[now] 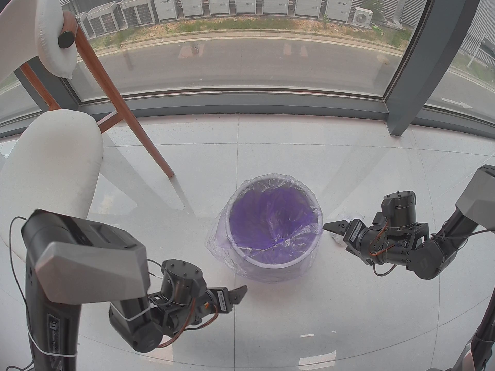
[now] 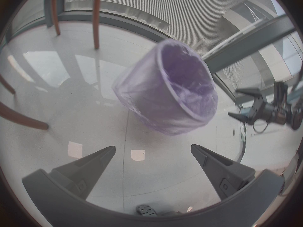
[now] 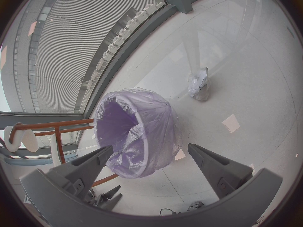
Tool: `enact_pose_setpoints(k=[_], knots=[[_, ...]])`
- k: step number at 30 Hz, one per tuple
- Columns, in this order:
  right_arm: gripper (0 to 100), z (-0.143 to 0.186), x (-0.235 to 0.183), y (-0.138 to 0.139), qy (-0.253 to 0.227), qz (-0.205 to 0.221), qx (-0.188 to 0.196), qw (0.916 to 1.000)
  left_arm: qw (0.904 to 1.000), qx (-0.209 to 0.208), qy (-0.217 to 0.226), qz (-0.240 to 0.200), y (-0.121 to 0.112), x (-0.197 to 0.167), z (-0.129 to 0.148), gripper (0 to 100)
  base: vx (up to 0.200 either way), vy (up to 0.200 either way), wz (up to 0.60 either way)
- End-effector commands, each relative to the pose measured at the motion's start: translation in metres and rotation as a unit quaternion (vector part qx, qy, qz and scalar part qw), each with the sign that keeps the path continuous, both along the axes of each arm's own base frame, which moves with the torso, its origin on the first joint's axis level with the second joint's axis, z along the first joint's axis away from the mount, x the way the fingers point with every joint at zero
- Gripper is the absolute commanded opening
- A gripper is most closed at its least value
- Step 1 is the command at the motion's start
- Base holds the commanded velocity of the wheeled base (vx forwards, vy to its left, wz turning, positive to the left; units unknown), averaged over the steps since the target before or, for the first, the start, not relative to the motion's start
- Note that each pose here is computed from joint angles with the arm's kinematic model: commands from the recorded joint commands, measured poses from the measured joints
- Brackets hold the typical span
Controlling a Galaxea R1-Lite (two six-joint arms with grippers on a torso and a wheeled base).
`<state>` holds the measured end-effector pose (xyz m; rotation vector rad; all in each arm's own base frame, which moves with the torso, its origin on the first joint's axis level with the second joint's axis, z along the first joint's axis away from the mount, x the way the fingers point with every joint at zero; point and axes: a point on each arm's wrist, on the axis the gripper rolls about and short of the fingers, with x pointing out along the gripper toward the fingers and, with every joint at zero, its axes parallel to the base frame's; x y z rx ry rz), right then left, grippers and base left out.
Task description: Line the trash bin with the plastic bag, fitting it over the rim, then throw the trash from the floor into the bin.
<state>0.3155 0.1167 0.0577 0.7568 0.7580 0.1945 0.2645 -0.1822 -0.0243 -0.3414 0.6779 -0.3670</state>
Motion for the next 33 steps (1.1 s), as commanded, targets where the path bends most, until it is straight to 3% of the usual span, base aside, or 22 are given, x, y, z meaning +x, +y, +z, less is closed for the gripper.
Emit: enact_pose_setpoints(k=[1,5,8,12,16,33], knots=[[100,-0.009,0.008,0.005,-0.002,-0.014,-0.006,0.9999,0.9967,0.058,-0.011,-0.055,-0.031,0.002,-0.043,100,0.0,0.0,0.0],[100,-0.005,0.008,0.004,-0.023,-0.025,-0.006,0.9994,0.9963,0.055,-0.04,-0.052,-0.043,0.024,-0.045,100,0.0,0.0,0.0],[100,0.0,0.008,0.004,-0.031,-0.025,-0.003,0.9992,0.9963,0.063,-0.035,-0.046,-0.044,0.035,-0.045,100,0.0,0.0,0.0],[100,0.003,0.009,0.004,-0.037,-0.025,-0.001,0.999,0.9897,0.13,-0.038,-0.046,-0.04,0.06,-0.044,100,0.0,0.0,0.0],[100,0.004,0.007,0.004,-0.037,-0.025,-0.002,0.999,0.984,0.156,-0.067,-0.054,-0.043,0.079,-0.048,100,0.0,0.0,0.0],[100,0.009,0.008,0.005,-0.047,-0.024,0.001,0.9986,0.982,0.165,-0.075,-0.054,-0.06,0.105,-0.051,100,0.0,0.0,0.0]])
